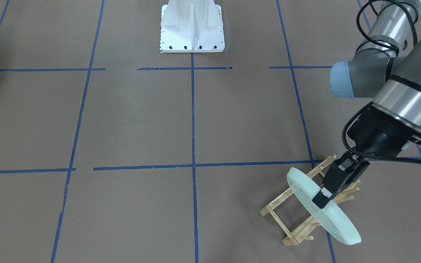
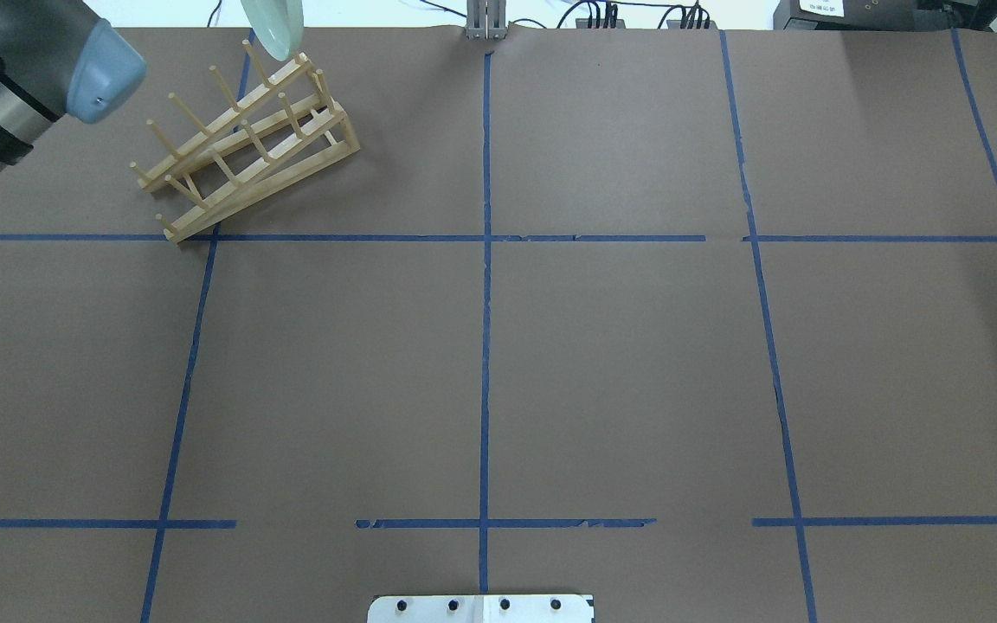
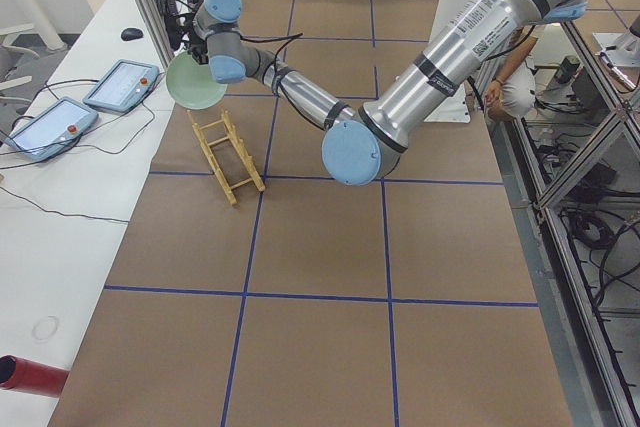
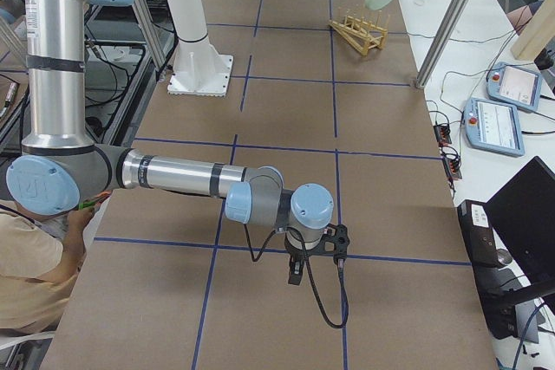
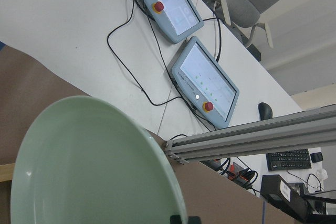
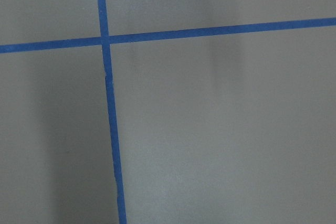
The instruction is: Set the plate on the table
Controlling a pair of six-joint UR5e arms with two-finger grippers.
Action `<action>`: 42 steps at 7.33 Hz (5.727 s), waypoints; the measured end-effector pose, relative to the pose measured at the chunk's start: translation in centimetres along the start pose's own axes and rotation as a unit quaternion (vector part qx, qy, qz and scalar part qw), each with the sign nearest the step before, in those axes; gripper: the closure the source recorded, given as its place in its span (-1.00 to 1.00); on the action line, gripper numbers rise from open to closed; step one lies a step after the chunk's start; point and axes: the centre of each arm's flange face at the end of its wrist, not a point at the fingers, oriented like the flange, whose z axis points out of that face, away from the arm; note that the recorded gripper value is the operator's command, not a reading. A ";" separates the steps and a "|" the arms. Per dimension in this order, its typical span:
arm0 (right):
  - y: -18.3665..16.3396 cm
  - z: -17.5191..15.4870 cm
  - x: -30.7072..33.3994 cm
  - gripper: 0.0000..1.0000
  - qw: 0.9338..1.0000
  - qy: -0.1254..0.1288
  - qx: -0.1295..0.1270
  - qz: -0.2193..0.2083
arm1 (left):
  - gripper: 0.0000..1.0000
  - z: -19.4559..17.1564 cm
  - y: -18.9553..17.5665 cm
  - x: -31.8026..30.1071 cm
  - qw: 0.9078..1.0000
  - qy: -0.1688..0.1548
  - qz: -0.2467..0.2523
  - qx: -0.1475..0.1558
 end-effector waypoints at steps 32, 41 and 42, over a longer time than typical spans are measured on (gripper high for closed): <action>0.0 0.0 0.0 -1.00 1.000 0.000 0.000 0.000 | -1.00 -29.6 -10.5 -51.2 0.886 -0.307 0.279 -0.208; 0.0 0.0 0.0 -1.00 1.000 0.000 0.000 0.000 | -1.00 -31.2 -8.1 -54.3 0.890 -0.328 0.234 -0.215; 0.0 0.0 0.0 -1.00 1.000 0.000 0.000 0.000 | -1.00 -31.2 -8.1 -54.4 0.889 -0.329 0.234 -0.215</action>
